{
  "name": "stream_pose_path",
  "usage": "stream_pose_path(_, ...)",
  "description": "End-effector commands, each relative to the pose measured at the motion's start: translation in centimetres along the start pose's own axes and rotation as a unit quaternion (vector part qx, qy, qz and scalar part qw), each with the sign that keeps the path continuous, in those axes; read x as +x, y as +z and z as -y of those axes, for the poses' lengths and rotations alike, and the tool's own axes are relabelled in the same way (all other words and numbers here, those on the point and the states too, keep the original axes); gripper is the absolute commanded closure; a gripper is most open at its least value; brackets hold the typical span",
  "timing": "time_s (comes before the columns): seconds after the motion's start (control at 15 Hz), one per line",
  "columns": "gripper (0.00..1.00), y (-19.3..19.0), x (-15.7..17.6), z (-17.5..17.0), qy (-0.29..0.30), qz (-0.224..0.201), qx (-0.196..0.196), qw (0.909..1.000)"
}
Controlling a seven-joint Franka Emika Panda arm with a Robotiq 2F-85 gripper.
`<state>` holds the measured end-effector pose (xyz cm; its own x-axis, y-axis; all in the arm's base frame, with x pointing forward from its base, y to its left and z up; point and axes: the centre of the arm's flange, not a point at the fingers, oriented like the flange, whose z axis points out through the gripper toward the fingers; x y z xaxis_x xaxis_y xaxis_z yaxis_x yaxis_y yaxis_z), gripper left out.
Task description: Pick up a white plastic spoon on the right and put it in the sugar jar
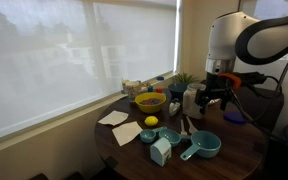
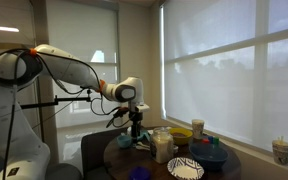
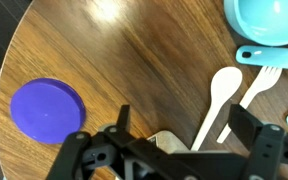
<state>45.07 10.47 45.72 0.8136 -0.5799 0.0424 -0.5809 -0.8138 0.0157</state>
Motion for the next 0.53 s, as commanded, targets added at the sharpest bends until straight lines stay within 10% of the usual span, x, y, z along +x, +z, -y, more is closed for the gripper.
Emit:
stream_pose_path(0.0, 0.00, 2.2, 0.6, 1.8, 0.072, -0.062, -0.027, 0.9951)
stream_pose_path(0.47, 0.00, 4.7, 1.3, 2.5, 0.114, -0.087, -0.039, 0.9889)
